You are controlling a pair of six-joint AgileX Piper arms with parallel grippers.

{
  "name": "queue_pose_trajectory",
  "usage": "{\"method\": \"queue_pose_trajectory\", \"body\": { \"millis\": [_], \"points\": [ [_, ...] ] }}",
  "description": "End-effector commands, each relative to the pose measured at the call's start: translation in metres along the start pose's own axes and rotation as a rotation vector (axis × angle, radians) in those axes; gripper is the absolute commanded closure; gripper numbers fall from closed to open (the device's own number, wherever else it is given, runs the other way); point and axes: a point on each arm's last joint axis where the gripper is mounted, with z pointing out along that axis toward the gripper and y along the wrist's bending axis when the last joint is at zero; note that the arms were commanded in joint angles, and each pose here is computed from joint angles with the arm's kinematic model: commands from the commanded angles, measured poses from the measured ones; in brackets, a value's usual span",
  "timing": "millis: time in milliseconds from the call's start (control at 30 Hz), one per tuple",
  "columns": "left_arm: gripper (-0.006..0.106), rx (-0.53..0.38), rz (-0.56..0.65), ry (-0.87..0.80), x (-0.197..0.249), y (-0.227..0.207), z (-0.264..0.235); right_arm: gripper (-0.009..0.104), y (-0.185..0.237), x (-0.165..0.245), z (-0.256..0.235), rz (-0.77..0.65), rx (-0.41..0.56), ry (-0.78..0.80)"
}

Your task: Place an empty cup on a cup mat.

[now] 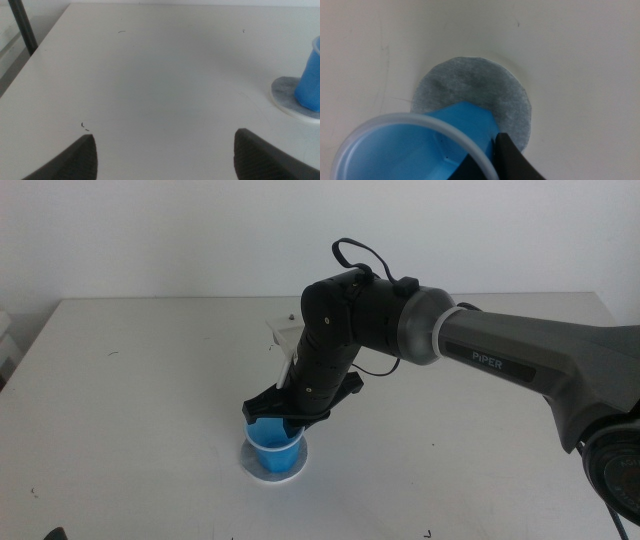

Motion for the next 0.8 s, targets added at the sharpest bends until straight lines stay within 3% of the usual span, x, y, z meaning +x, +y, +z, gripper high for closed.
{"method": "queue_pose_trajectory", "body": {
  "millis": [0,200,500,633,767],
  "points": [
    [-0.005,0.010,-0.009,-0.082,-0.008,-0.001,-0.002,0.096,0.009,-0.012,-0.034,-0.026,-0.038,-0.113],
    [-0.005,0.010,-0.009,-0.082,-0.008,-0.001,-0.002,0.094,0.009,-0.012,-0.032,-0.034,-0.037,-0.112],
    [-0.005,0.010,-0.009,-0.082,-0.008,-0.001,-0.002,0.059,0.008,-0.014,-0.049,-0.058,-0.014,-0.151],
    [-0.005,0.010,-0.009,-0.082,-0.008,-0.001,-0.002,0.040,0.009,-0.015,-0.076,-0.058,-0.017,-0.208],
    [-0.005,0.010,-0.009,-0.082,-0.008,-0.001,-0.002,0.032,0.002,-0.014,-0.121,-0.054,0.004,-0.276]
  ]
}}
